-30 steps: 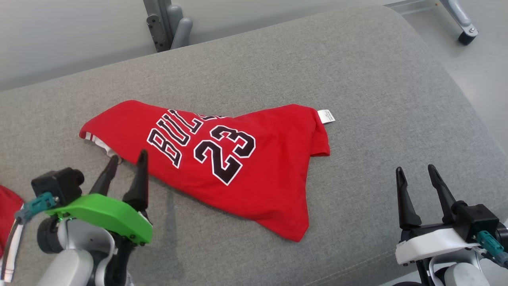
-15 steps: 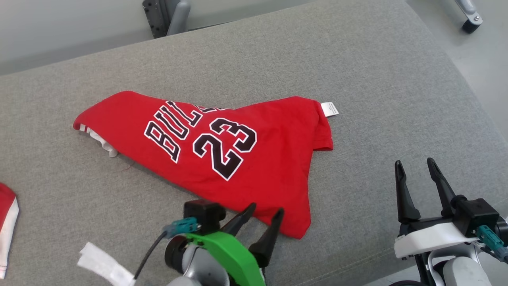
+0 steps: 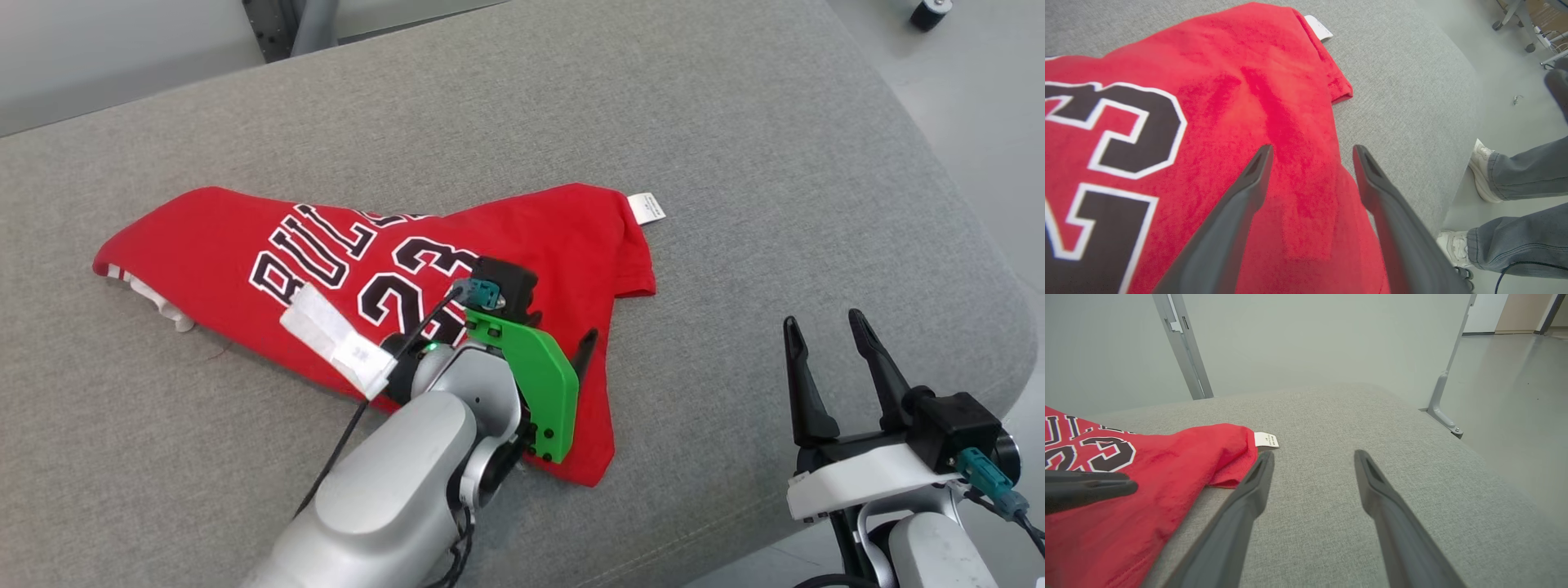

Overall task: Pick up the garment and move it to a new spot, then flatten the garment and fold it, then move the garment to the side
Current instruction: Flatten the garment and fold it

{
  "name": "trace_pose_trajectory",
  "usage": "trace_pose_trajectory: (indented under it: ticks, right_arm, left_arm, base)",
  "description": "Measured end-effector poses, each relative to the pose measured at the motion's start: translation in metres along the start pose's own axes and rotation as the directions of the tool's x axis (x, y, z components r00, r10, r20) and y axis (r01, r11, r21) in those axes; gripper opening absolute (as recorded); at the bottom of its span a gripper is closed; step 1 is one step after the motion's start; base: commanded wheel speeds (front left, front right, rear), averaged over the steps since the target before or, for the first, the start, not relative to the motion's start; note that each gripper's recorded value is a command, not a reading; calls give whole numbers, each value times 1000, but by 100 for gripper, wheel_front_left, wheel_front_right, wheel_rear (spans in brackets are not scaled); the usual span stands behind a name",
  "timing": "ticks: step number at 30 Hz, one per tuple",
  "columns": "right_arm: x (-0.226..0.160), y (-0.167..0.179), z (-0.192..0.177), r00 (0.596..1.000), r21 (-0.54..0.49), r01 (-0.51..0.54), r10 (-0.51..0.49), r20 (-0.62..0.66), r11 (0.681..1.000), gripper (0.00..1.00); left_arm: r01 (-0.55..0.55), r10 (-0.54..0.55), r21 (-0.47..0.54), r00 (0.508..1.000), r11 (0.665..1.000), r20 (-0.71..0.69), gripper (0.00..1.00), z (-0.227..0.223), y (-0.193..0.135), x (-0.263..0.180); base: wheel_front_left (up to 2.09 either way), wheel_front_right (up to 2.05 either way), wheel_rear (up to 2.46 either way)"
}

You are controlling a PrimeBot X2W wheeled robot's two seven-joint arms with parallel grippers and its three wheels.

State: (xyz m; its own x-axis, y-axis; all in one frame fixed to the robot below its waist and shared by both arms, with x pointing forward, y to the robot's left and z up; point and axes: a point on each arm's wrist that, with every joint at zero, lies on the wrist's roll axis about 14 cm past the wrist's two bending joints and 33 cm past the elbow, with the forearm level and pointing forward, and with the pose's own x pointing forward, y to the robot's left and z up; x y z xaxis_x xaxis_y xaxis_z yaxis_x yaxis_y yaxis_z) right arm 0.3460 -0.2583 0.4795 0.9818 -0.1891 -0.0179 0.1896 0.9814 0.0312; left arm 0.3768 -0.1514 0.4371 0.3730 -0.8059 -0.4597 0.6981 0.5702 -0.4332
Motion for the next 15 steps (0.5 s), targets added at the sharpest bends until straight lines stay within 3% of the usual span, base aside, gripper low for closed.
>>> trace_pose_trajectory:
  ticks: [6, 7, 8, 9, 15]
  right_arm:
    - [-8, -11, -2, 999, 4, 36, -36, -12, 999, 100]
    - [-8, -12, -1, 999, 4, 40, -40, -12, 999, 100]
    - [-9, -13, -1, 999, 8, 44, -44, -12, 999, 100]
    - [-9, -14, -1, 999, 7, 48, -47, -11, 999, 100]
    - [-12, -21, -1, 997, 12, 71, -71, -14, 997, 100]
  left_arm:
    - [-77, 94, 107, 982, 991, -164, 100, -26, 29, 23]
    - [-82, 102, 116, 978, 990, -182, 46, -30, 32, 25]
    - [-85, 110, 129, 974, 988, -197, 12, -33, 34, 27]
    - [-83, 112, 143, 972, 986, -208, 0, -35, 36, 29]
    - [-45, 78, 153, 972, 987, -221, 0, -42, 37, 36]
  base:
    - [0, 0, 0]
    - [0, 0, 0]
    - [0, 0, 0]
    - [0, 0, 0]
    - [0, 0, 0]
